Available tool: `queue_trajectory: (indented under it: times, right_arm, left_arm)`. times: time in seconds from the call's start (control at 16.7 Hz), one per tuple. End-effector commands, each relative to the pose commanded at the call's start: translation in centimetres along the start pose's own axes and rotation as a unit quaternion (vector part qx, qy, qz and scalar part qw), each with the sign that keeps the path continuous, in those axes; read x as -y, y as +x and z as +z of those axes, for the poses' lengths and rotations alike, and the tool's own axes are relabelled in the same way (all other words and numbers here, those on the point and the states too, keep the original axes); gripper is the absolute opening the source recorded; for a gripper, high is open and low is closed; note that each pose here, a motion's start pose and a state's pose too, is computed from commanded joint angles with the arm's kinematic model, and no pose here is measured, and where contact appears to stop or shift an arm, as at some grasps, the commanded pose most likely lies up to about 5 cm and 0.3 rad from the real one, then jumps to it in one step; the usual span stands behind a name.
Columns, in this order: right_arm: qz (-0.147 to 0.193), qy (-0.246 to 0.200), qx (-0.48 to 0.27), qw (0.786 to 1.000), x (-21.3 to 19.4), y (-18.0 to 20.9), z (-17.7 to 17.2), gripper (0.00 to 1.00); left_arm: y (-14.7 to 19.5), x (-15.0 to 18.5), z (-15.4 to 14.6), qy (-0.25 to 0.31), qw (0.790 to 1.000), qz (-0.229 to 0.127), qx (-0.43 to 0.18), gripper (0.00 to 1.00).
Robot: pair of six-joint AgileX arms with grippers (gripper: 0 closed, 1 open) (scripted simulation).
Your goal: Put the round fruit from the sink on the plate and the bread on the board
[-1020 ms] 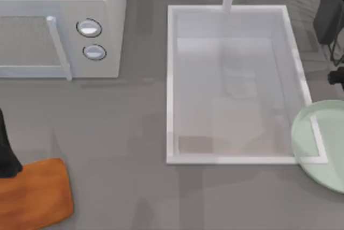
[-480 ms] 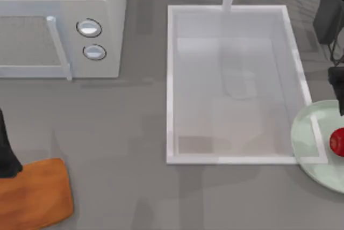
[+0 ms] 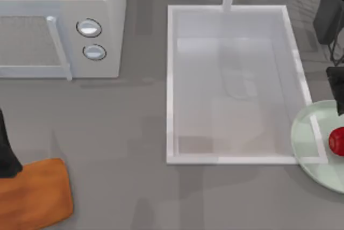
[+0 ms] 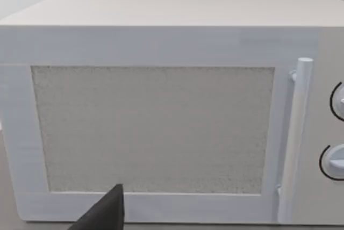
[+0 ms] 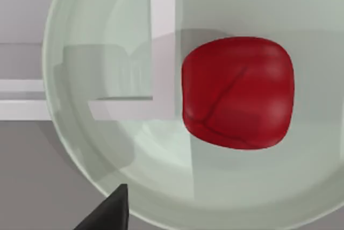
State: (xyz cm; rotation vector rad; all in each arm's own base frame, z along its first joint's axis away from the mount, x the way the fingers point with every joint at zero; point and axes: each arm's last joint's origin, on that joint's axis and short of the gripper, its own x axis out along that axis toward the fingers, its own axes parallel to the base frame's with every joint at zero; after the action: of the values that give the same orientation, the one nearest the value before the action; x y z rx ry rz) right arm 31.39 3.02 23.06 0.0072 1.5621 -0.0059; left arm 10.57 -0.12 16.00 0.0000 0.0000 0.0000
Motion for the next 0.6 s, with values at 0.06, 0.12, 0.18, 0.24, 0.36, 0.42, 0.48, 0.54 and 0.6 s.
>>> queue_trajectory:
  times: [0.06, 0.12, 0.18, 0.24, 0.36, 0.42, 0.48, 0.54, 0.6]
  right_arm:
    - [0.001, 0.000, 0.009, 1.000, 0.1, -0.1, -0.3, 1.00]
    - [0.002, 0.000, 0.022, 1.000, 0.2, -0.3, -0.8, 1.00]
    - [0.004, 0.000, 0.040, 0.999, 0.3, -0.6, -1.4, 1.00]
    - [0.005, 0.000, 0.062, 0.998, 0.5, -0.9, -2.2, 1.00]
    - [0.010, -0.001, 0.120, 0.993, 0.9, -1.7, -4.4, 1.00]
    - [0.012, -0.001, 0.157, 0.988, 1.1, -2.1, -5.8, 1.00]
    - [0.014, -0.001, 0.196, 0.981, 1.4, -2.4, -7.3, 1.00]
    - [0.016, -0.001, 0.238, 0.971, 1.6, -2.7, -8.8, 1.00]
    - [0.018, -0.001, 0.282, 0.959, 1.8, -2.8, -10.5, 1.00]
  left_arm:
    - [0.0, 0.0, 0.0, 0.000, 1.000, 0.000, 0.000, 1.00]
    - [0.0, 0.0, 0.0, 0.000, 1.000, 0.000, 0.000, 1.00]
    - [0.0, 0.0, 0.0, 0.000, 1.000, 0.000, 0.000, 1.00]
    - [0.0, 0.0, 0.0, 0.000, 1.000, 0.000, 0.000, 1.00]
    - [0.0, 0.0, 0.0, 0.000, 1.000, 0.000, 0.000, 1.00]
    - [0.0, 0.0, 0.0, 0.000, 1.000, 0.000, 0.000, 1.00]
    - [0.0, 0.0, 0.0, 0.000, 1.000, 0.000, 0.000, 1.00]
    - [0.0, 0.0, 0.0, 0.000, 1.000, 0.000, 0.000, 1.00]
    - [0.0, 0.0, 0.0, 0.000, 1.000, 0.000, 0.000, 1.00]
